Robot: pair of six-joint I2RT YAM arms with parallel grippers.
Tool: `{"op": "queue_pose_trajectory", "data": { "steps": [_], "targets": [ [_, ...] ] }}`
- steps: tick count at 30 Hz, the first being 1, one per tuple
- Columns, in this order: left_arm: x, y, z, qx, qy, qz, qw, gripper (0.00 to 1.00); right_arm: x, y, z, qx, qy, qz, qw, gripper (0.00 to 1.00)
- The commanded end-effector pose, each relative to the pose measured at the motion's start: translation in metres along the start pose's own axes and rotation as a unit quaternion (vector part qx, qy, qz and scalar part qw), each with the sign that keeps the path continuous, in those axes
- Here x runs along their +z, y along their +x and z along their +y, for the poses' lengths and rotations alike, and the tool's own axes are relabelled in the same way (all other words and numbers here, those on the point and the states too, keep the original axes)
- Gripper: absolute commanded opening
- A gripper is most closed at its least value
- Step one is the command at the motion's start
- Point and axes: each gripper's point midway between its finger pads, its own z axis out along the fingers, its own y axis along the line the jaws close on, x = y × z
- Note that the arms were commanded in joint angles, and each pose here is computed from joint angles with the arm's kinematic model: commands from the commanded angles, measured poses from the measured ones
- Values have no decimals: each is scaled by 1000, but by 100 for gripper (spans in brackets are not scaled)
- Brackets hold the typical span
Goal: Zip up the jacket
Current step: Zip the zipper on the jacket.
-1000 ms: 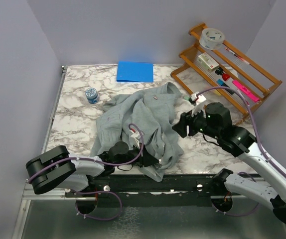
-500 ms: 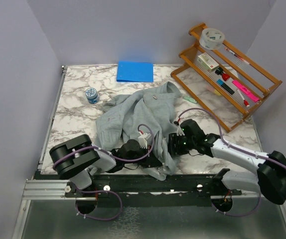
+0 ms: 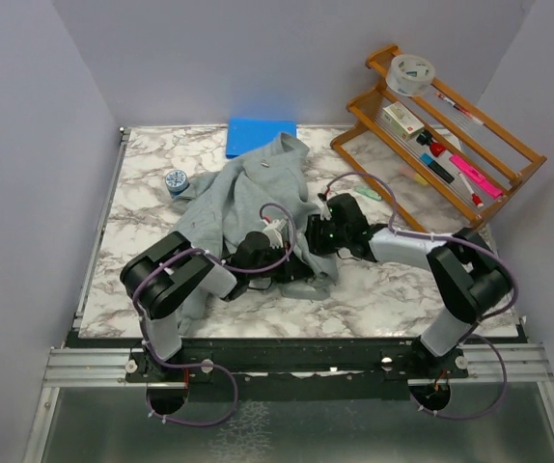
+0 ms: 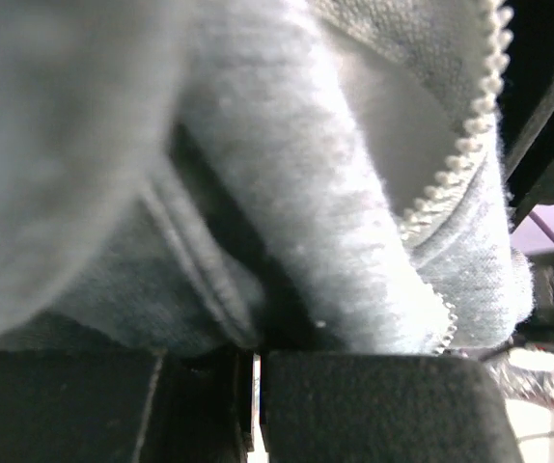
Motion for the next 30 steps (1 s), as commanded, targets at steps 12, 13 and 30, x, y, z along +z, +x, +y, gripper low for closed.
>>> {"op": "queue_pose_trajectory", "data": {
  "steps": [12,13,30],
  "targets": [
    [-36,-24,41,27,-111,21,993,0,-82,-136,7,-228,62,-163,958,60],
    [-40,-24,36,27,-107,21,994,0,-93,-138,12,-239,57,-173,954,60],
    [-70,-23,-6,42,-73,31,996,0,-123,24,124,-705,-145,-255,646,52]
  ]
}}
